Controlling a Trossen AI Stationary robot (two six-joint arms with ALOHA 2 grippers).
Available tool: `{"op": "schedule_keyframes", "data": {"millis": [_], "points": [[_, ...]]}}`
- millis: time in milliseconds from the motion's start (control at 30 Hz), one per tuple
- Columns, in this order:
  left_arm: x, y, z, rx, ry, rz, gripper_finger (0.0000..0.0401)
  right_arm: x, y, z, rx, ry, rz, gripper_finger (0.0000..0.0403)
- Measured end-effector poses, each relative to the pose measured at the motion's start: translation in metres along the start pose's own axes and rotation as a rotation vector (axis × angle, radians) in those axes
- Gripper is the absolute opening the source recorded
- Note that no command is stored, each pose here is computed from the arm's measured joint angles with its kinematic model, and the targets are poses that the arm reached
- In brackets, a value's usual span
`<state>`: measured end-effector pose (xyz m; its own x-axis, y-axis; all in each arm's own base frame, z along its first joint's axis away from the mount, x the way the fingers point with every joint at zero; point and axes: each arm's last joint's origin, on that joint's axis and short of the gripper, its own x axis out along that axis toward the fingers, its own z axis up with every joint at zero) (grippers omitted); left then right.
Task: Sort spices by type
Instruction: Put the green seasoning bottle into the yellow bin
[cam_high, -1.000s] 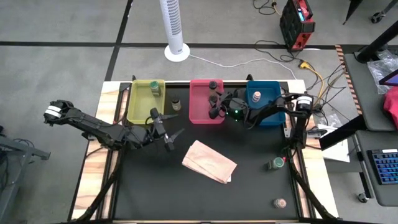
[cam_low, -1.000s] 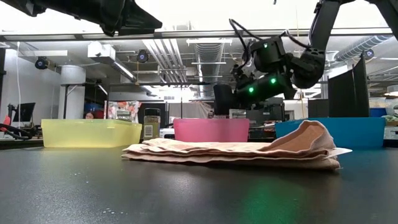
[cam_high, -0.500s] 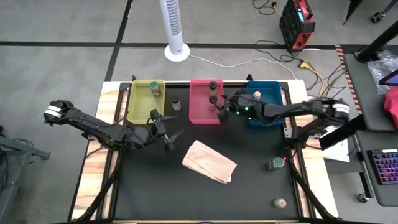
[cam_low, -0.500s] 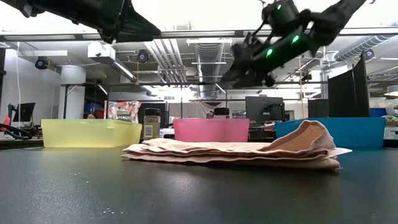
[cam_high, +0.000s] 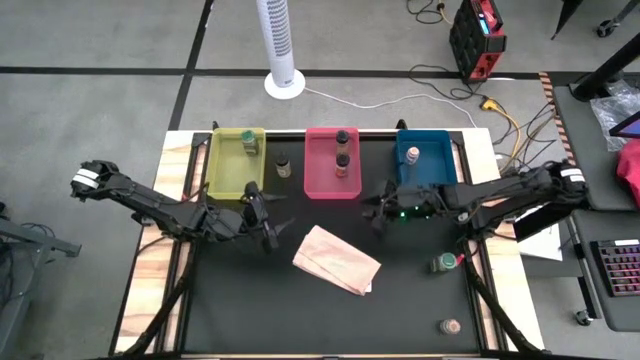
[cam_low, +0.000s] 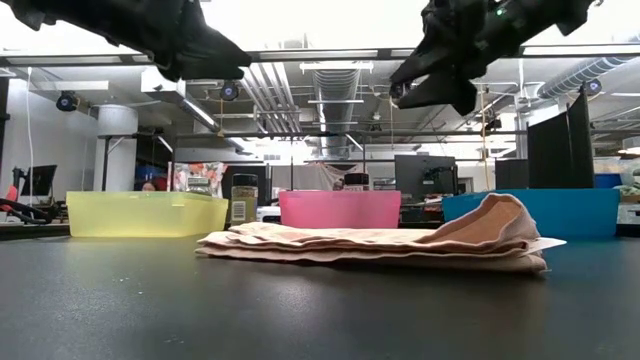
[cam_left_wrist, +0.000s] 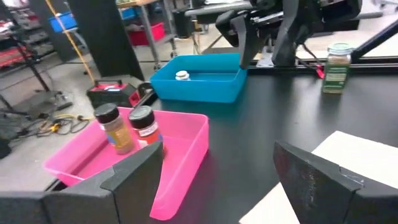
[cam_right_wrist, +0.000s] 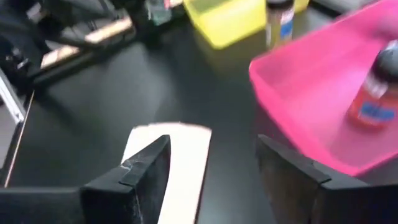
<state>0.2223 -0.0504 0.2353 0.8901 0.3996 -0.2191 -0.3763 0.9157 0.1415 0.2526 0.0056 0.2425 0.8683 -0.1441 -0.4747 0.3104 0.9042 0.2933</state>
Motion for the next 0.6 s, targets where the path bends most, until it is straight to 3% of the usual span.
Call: {"op": "schedule_keyframes", "data": {"millis": [200, 333, 467, 600], "points": [[0.000, 0.000, 0.000, 0.000, 0.000, -0.011, 0.0288, 0.006, 0.019, 0.000, 0.059, 0.200, -0.056, 0.0199], [-0.001, 0.000, -0.001, -0.026, 0.006, -0.013, 0.0288, 0.010, 0.022, 0.006, 0.096, 0.363, -0.171, 0.0187], [-0.001, -0.001, -0.002, -0.031, 0.021, -0.014, 0.0288, 0.006, 0.026, 0.012, 0.177, 0.596, -0.316, 0.0177], [-0.002, 0.000, -0.003, -0.019, 0.029, -0.014, 0.0288, -0.001, 0.037, 0.017, 0.224, 0.820, -0.363, 0.0167]]}}
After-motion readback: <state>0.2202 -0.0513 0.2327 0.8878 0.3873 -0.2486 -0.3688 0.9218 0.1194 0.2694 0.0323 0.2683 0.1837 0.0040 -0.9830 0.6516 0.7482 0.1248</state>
